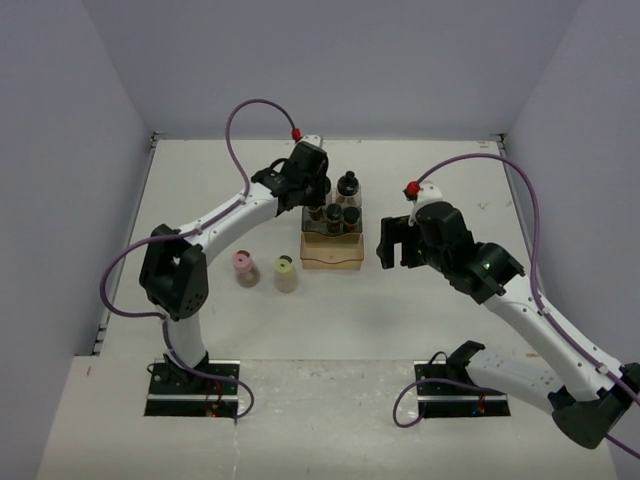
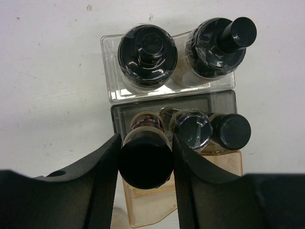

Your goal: Organize the condiment bottles

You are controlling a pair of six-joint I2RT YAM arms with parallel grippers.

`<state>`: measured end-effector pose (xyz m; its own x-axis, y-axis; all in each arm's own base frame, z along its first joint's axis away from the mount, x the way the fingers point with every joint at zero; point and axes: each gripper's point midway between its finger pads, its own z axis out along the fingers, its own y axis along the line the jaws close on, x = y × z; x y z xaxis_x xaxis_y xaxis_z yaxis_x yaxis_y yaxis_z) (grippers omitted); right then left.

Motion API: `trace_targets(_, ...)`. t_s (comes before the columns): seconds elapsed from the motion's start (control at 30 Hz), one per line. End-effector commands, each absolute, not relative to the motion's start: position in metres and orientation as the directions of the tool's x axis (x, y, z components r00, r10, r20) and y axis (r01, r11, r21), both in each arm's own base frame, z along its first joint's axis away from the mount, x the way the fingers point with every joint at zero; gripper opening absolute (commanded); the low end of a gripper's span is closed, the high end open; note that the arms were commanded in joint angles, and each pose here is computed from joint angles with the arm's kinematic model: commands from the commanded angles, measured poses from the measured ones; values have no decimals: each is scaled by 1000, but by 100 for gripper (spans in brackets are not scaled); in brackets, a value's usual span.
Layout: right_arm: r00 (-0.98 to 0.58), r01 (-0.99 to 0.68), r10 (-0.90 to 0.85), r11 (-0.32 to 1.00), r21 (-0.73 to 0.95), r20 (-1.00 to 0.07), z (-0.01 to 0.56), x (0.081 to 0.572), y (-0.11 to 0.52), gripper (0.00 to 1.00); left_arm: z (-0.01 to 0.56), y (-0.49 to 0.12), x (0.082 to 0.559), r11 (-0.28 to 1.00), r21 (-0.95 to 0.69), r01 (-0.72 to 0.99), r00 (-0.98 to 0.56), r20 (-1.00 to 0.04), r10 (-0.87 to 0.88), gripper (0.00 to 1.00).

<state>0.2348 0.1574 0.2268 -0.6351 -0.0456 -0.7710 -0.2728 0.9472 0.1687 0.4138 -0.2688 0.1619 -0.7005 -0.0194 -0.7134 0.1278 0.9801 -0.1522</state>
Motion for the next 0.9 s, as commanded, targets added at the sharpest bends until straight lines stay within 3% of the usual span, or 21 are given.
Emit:
trace_targets(0.0,-618,-296,-43,938,181,-785,230,235,162,88,166,-277,425,975,-174,141,-666,-745,-37,0)
trace_targets(0.43,-625,-313,-62,933,177,-778,226,238,167,88,125,-274,423,983,-122,139,-715,-699,14,2)
trace_targets(0.67,-635,-319,-72,932,175,-769,221,237,168,88,121,-279,423,980,-127,154,-724,-690,24,18)
trace_targets(0.87,-639,-331,-79,926,182,-765,220,235,170,88,129,-275,422,982,-118,150,-719,-694,26,50)
